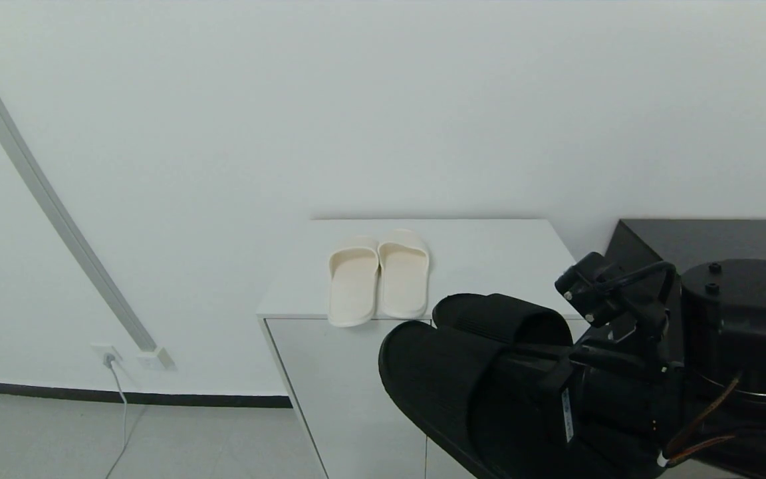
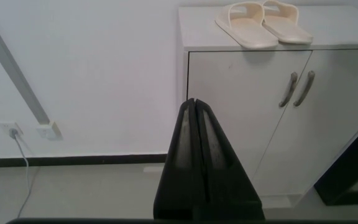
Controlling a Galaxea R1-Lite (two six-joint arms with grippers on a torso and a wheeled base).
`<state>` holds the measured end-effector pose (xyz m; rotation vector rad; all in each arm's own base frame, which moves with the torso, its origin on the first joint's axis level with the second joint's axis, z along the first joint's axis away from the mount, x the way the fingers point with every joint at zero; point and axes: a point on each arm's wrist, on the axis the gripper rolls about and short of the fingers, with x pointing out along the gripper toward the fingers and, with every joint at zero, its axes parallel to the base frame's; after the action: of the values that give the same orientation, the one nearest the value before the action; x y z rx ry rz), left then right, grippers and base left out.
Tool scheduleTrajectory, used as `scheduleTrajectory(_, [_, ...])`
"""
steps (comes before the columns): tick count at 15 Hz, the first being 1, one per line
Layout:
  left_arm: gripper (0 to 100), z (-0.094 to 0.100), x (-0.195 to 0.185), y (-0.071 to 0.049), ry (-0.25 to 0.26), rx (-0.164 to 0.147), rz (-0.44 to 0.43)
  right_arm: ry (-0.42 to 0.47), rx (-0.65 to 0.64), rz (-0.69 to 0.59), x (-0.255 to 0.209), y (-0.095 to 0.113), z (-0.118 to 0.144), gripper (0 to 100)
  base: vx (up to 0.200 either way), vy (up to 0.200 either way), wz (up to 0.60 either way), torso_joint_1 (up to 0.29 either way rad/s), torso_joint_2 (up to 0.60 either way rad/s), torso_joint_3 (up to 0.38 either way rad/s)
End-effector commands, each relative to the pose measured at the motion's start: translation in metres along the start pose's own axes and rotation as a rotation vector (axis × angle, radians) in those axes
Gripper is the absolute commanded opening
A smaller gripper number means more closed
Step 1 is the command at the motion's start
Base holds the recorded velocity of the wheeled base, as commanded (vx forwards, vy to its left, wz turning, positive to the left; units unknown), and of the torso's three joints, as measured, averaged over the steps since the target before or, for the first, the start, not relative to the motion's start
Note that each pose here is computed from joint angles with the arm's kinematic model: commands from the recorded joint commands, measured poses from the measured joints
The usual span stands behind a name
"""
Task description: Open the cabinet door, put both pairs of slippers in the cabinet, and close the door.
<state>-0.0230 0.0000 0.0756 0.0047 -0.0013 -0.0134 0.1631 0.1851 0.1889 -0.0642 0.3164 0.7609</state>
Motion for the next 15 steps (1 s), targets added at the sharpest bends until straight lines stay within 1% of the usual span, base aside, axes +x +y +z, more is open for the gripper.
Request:
scheduleTrajectory(1, [0, -0.0003, 0.0002, 0.0, 0.003, 0.0, 0.001, 0.003, -0.001, 0.0, 0.0, 0.0001, -0.0007, 0, 0.0, 0.0, 0.0, -0.095, 0.2, 0.115])
scheduleTrajectory(7, [0, -0.0003, 0.0002, 0.0, 0.003, 0.0, 0.001, 0.004, -0.002, 0.001, 0.0004, 0.0005, -0.001, 0, 0.0, 0.0, 0.0, -0.157, 0.37, 0.197])
scheduleTrajectory(15, [0, -0.0003, 0.0002, 0.0, 0.003, 0.003, 0.003, 0.019, -0.002, -0.006, -0.0005, -0.0005, -0.0058, 0, 0.0, 0.0, 0.0, -0.222, 0.52, 0.3])
